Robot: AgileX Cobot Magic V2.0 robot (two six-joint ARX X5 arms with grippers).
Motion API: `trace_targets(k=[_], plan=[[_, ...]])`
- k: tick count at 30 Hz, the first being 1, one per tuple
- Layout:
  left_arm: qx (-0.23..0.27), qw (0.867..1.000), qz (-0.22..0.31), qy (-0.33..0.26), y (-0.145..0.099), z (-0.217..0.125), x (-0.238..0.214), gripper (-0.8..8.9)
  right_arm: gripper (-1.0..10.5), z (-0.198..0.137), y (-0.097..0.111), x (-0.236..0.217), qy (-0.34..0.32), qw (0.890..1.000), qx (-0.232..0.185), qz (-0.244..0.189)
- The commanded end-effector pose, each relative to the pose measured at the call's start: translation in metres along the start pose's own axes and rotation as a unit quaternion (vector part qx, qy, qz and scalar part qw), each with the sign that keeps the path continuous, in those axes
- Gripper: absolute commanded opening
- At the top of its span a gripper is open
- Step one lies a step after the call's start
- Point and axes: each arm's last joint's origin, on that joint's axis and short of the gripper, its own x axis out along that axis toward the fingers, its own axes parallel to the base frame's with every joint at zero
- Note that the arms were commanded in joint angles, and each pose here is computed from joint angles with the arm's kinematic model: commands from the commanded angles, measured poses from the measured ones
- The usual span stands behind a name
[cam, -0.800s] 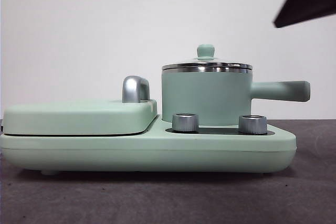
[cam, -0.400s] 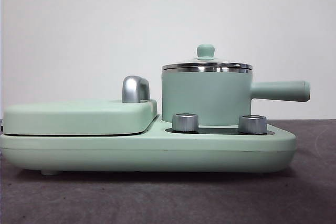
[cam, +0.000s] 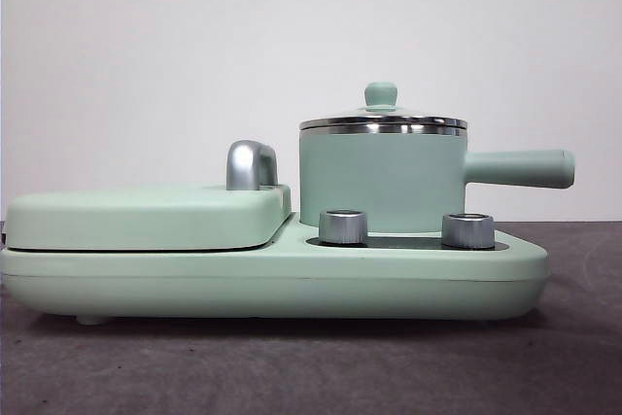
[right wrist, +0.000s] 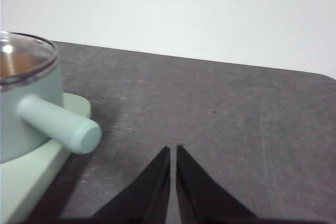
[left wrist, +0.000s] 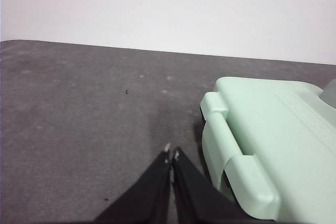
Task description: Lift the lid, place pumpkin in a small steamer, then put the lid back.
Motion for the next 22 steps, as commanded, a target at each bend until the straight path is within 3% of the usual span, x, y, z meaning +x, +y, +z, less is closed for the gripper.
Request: trace_targets(k=[1, 10, 22], plan=[[-0.002, 1.000, 0.001, 0.004, 0.001, -0.006, 0.002, 0.07, 0.2, -0.006, -0.001, -0.001, -0.006, 1.000, -0.006, -0.006], [-0.002, 1.000, 0.001, 0.004, 0.001, -0.006, 0.002, 0.07, 0.2, -0.030, 0.000, 0.000, -0.013, 1.000, 0.007, -0.008], [-0.002, 1.000, 0.001, 0.004, 0.001, -0.006, 0.002, 0.07, 0.2, -0.031, 0.000, 0.000, -0.008, 1.000, 0.012, -0.008]])
